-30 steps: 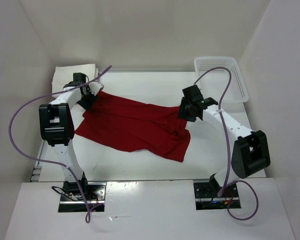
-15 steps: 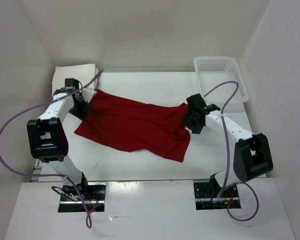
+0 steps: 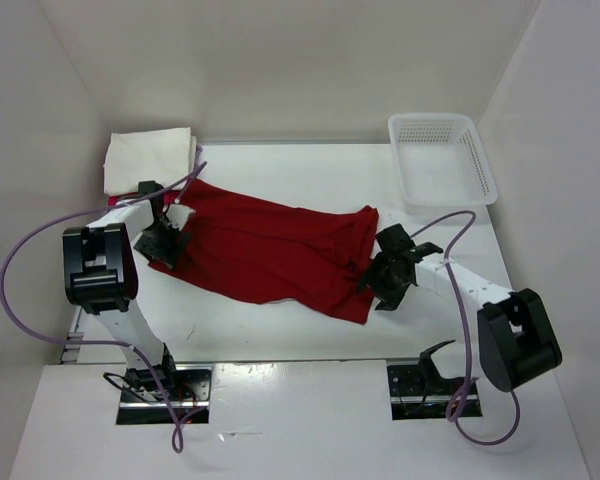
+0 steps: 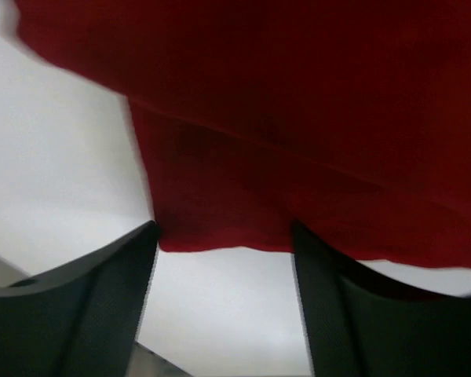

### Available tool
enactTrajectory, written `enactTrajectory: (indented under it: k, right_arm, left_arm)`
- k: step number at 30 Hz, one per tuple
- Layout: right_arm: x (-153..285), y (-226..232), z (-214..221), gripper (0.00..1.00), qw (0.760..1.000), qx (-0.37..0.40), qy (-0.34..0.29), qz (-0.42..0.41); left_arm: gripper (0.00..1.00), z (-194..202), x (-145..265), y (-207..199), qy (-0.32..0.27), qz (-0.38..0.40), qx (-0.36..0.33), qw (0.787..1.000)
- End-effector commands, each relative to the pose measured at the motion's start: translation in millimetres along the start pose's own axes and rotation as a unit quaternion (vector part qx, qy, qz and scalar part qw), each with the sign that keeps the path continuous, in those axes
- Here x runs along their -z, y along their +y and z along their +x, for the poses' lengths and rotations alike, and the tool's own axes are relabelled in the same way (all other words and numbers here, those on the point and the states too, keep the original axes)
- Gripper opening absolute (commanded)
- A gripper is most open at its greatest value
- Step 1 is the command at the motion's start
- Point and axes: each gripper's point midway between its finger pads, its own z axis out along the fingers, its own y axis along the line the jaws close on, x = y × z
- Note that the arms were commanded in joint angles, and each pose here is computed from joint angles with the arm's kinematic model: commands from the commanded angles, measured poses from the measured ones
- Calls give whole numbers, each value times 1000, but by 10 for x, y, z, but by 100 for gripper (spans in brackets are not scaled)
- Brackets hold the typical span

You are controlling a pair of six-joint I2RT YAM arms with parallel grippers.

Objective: Fold and stack the t-shirts
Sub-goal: Fold the flattened tshirt in 1/3 of the way

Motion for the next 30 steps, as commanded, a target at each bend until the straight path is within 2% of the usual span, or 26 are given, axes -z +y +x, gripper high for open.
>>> enactTrajectory:
  k: [1,4,5,6,8,9,10,11,13,14,18,20,24,26,28,29,30]
  right_arm:
    - [-185,79,33,65,1000,-1,17,-10]
    - [-257,132,41,61,999,9,28,-15]
    - [-309,92,61,58,999,8,36,-4]
    - [-336,95,53,45,999,15,35,-4]
    - [-373,51,39,23,999,12,39,4]
    - [-373,39,6,0,999,6,37,5]
    - [-342,-3,7,0,999,6,39,10]
    - [-314,-74,-82,0,999,-7,24,21]
    - [-40,-40,-194,0,1000,-23,-5,6]
    - [250,114,-335,0,997,-43,-51,-31]
    - [827,-49,-369,0,985,-110,-120,-51]
    - [860,-114,-314,0,984,-117,-124,-59]
    - [825,-105,-132,1,984,-137,-88,-73]
    - [808,-168,-63,11,985,-138,-76,-64]
    - [854,-194,-15,30,985,-139,-76,-67]
    - [898,-204,21,49,985,-142,-73,-67]
    - [910,-241,22,55,985,-143,-78,-63]
  left_arm:
    - [72,103,-238,-17,24,9,14,1000]
    - [50,135,-386,-96,36,31,14,999]
    - [27,135,-386,-92,35,31,9,999]
    - [14,145,-425,-125,38,40,9,998]
    - [0,146,-425,-125,38,40,9,998]
    - [0,166,-382,-111,37,33,9,999]
    - [0,146,-346,-91,31,29,3,999]
    - [0,262,-296,-56,49,21,-2,999]
    - [0,361,-86,-15,58,6,-27,998]
    - [0,457,83,73,63,-21,-33,997]
    - [0,715,497,208,96,-71,-87,989]
    - [0,854,547,112,125,-54,-101,985]
    - [0,1050,534,-116,165,-23,-116,979]
    - [2,1141,558,-209,176,-3,-113,978]
    - [7,1244,564,-340,195,18,-122,973]
    - [9,1262,599,-351,196,18,-117,973]
    - [10,1334,642,-413,209,25,-117,971]
